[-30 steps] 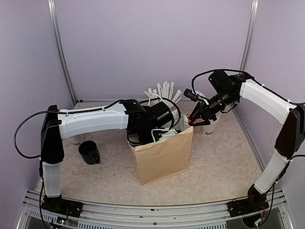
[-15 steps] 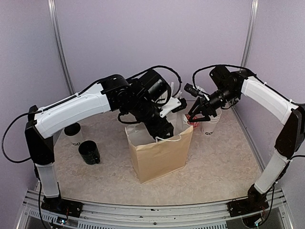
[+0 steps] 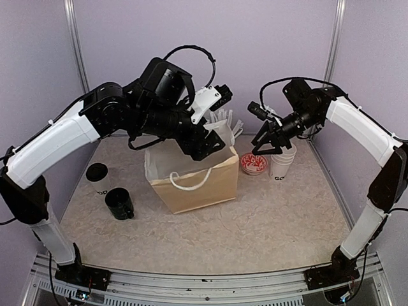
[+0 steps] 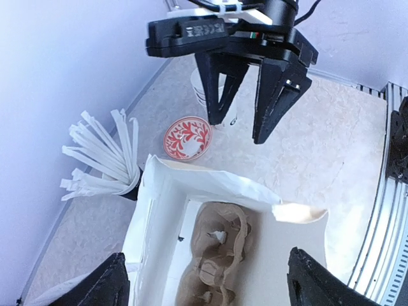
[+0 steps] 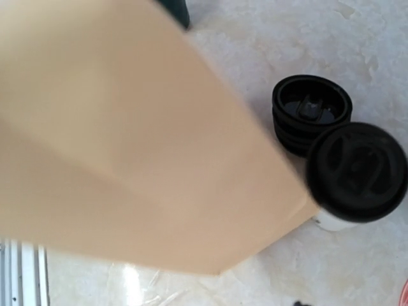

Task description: Pack the takeout coffee

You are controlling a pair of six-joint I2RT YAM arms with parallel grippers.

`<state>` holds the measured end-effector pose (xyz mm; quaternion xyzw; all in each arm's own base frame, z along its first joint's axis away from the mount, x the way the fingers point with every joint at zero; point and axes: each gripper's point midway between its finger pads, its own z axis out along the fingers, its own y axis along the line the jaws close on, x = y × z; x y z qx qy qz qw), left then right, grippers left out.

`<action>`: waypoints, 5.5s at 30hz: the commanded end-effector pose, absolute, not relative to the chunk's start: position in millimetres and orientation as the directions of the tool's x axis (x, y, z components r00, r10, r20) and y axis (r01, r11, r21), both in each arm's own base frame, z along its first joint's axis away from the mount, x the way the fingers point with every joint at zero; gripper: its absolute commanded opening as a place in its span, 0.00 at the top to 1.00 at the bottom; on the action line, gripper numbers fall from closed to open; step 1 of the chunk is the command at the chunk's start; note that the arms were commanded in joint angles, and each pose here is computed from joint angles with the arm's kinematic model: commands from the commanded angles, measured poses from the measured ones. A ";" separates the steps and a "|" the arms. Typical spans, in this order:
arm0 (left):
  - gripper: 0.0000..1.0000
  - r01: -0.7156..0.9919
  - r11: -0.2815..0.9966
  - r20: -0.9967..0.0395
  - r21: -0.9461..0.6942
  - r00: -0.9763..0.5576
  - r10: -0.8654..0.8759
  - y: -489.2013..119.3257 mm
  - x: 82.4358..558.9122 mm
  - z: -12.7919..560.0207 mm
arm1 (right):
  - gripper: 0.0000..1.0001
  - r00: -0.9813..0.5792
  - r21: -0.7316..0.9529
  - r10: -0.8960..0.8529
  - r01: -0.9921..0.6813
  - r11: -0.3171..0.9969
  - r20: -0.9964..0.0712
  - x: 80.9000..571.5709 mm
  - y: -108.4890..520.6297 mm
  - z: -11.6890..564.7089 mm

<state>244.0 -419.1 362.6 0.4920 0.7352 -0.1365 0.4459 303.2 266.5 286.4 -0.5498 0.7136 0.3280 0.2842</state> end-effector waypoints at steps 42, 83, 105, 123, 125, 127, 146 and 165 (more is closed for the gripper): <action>0.01 0.425 0.860 -0.900 0.284 -0.192 0.392 -252.7 322.5 350.7 | 0.33 0.203 0.012 -0.668 -0.953 -0.302 -0.716 156.2 383.2 241.3; 0.11 0.208 0.977 -0.920 0.036 -0.375 0.114 -171.0 281.8 318.8 | 0.73 0.524 -0.809 -0.835 -0.558 -0.187 -0.168 63.0 504.3 138.3; 0.22 0.504 0.864 -0.890 0.006 -0.391 0.234 -218.7 240.0 321.0 | 1.00 0.461 -0.632 -0.725 -0.773 -0.045 -0.512 127.5 455.0 311.7; 0.01 0.830 0.557 -0.931 -0.013 -0.213 0.296 -299.9 205.4 328.1 | 0.66 0.246 -0.405 -0.719 -0.913 0.053 -0.650 229.8 418.0 305.1; 0.01 0.808 0.587 -0.929 0.057 -0.173 0.328 -303.1 220.4 330.4 | 0.52 0.249 -0.418 -0.690 -0.904 0.086 -0.680 232.6 412.2 326.3; 0.01 0.796 0.596 -0.921 0.111 -0.143 0.363 -308.0 231.7 330.4 | 0.46 0.265 -0.434 -0.655 -0.895 0.107 -0.708 228.9 406.4 349.5; 0.28 0.887 0.432 -0.925 0.166 -0.012 0.381 -347.6 294.8 346.7 | 0.30 0.410 -0.333 -0.585 -0.912 -0.241 -0.700 125.0 433.5 310.9; 1.00 0.839 0.542 -0.967 0.046 -0.099 0.234 -364.0 293.5 430.2 | 1.00 0.405 -0.435 -0.435 -0.900 -0.033 -0.804 170.9 427.0 441.3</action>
